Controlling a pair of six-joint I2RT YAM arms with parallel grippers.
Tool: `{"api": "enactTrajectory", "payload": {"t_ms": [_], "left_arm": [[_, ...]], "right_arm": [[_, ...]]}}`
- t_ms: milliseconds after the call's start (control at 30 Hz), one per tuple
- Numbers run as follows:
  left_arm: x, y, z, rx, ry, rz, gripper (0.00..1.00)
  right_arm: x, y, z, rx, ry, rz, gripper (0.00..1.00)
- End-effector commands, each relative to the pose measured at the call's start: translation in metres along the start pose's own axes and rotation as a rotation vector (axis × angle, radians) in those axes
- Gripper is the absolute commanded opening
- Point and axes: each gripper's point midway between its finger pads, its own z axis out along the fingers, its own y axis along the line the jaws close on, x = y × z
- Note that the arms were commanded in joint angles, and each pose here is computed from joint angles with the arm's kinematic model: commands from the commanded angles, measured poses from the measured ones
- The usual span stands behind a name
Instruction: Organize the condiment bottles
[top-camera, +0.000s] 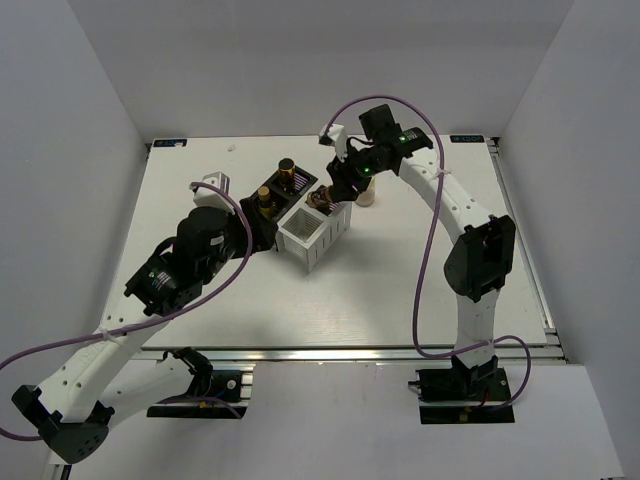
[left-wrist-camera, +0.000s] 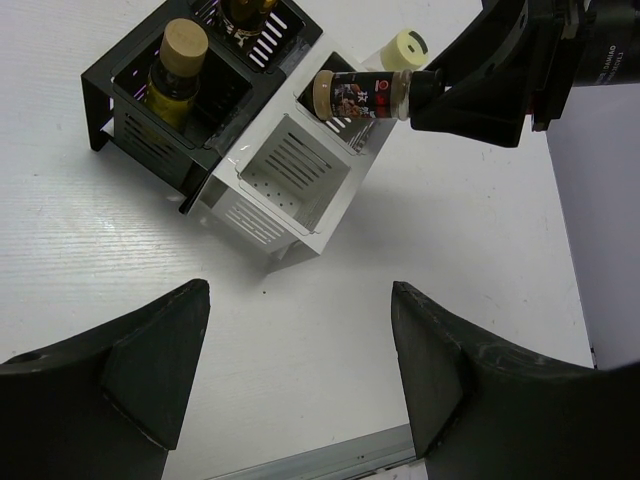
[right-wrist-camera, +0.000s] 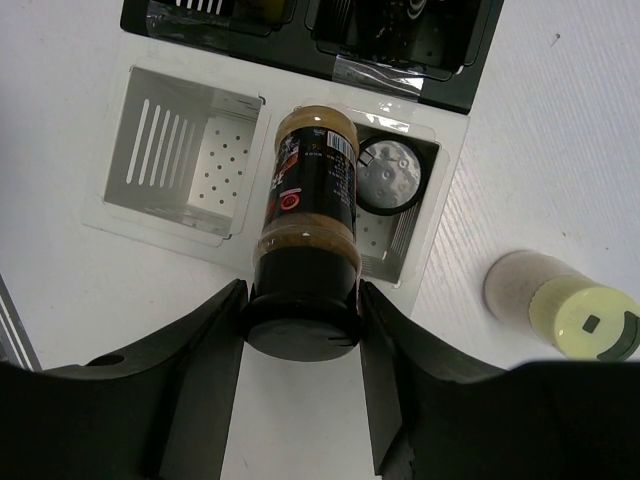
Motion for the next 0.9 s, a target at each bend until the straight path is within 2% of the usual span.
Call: {"api": "enactTrajectory", "payload": {"t_ms": [0, 367, 867], "left_arm": [[0.001, 0.002, -0.004, -0.002, -0.009, -0.005, 0.83], [0.003, 0.003, -0.005, 0.004, -0.012, -0.011, 0.83], [0.002, 0.005, -0.009, 0.003, -0.018, -0.017, 0.83]], "right_arm": [[-0.029, -0.003, -0.030, 0.073, -0.066, -0.070, 0.00], [-0.048, 0.007, -0.055, 0.085, -0.117, -0.087, 0.00], [-0.031, 0.015, -0.039, 0.022, -0.060, -0.105, 0.00]]}}
